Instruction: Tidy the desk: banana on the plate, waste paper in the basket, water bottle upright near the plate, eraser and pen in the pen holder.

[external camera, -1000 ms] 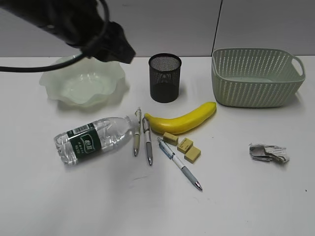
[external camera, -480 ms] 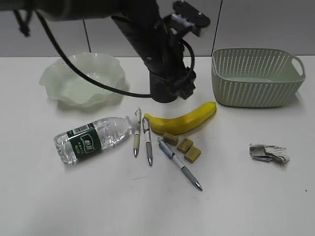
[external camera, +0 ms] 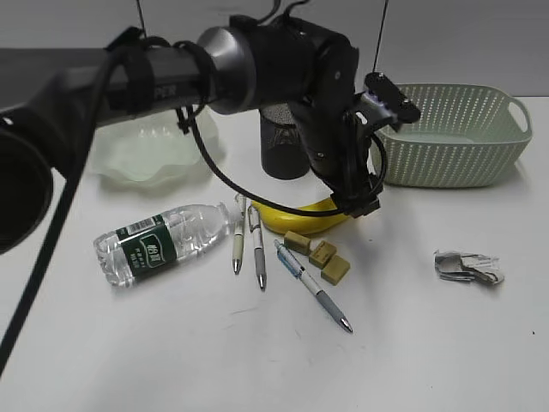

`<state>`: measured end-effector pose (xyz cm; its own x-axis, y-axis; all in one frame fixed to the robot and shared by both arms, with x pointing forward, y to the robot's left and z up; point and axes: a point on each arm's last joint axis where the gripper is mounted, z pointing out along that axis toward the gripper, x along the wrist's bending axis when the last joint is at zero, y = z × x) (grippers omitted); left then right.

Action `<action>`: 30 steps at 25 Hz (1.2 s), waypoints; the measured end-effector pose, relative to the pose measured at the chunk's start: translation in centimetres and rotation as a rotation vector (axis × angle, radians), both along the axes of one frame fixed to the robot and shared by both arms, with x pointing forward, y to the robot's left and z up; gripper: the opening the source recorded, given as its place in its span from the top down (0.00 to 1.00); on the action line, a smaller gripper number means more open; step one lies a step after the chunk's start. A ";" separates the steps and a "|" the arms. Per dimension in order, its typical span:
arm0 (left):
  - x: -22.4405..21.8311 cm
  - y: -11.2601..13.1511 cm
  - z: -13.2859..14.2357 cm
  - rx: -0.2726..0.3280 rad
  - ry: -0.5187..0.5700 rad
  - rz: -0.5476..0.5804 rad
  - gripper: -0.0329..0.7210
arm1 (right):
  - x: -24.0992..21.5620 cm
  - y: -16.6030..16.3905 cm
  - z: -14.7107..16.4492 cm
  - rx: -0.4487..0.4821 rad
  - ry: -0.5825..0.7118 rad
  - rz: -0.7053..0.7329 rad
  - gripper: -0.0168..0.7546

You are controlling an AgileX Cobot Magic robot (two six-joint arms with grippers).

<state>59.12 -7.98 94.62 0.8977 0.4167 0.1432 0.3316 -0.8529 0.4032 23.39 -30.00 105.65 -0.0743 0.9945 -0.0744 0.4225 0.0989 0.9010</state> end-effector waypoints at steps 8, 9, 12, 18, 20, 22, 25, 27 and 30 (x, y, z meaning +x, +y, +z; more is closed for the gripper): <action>1.2 0.2 -2.7 0.059 -0.002 0.046 0.19 | 0.0 0.0 0.0 0.000 0.000 0.000 0.47; 1.3 0.2 -2.9 0.061 -0.001 0.047 0.18 | 0.0 0.0 0.0 0.000 0.000 0.000 0.47; 1.3 0.2 -4.0 0.076 0.014 0.049 0.19 | 0.0 0.0 0.0 0.000 0.000 0.000 0.47; 1.3 0.3 -5.0 0.094 0.030 0.051 0.35 | 0.0 0.0 0.0 0.000 0.000 0.000 0.47; 1.3 0.3 -4.8 0.096 0.031 0.053 0.53 | 0.0 0.0 0.0 0.000 0.000 0.000 0.47; 1.4 0.2 -4.3 0.092 0.027 0.054 0.51 | 0.0 0.0 0.0 0.000 0.000 0.000 0.47; 1.6 0.1 -2.3 0.069 0.006 0.056 0.51 | 0.0 0.0 0.0 0.000 0.000 0.000 0.47; 1.7 0.0 -0.4 0.046 -0.013 0.061 0.51 | 0.0 0.0 0.0 0.000 0.000 0.000 0.47; 1.4 0.3 3.0 0.035 -0.021 0.067 0.51 | 0.0 0.0 0.0 0.000 0.000 0.000 0.47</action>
<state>60.55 -7.73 97.57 0.8644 0.4706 0.1771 0.3806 -0.8425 0.3812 23.39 -30.00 105.65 -0.0743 0.9945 -0.0744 0.4225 0.0989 0.9010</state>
